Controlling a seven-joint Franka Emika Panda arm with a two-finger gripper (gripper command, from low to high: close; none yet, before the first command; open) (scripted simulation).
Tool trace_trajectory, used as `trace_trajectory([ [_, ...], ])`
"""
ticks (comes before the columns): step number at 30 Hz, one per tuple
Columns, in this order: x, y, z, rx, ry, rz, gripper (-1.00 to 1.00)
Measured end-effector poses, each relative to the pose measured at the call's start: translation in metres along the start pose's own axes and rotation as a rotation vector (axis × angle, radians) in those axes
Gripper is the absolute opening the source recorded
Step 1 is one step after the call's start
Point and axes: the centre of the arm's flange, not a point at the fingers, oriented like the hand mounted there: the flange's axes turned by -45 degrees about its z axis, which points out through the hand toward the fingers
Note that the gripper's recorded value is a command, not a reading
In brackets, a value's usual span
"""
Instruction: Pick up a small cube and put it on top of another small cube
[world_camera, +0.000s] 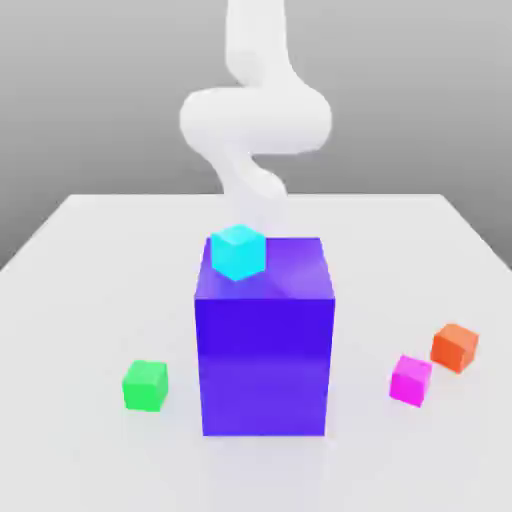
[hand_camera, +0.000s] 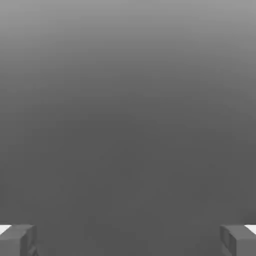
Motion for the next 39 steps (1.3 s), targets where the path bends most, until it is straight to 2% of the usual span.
trace_trajectory([
  [6,-0.019,-0.048,0.084,0.020,-0.116,-0.379,0.00],
  [12,-0.055,-0.094,0.157,0.087,-0.217,-0.747,0.00],
  [17,-0.096,-0.130,0.209,0.178,-0.284,-1.051,0.00],
  [23,-0.156,-0.171,0.258,0.327,-0.334,-1.409,0.00],
  [31,-0.247,-0.220,0.297,0.591,-0.328,-1.864,0.00],
  [39,-0.344,-0.265,0.303,0.917,-0.197,-2.292,0.00],
])
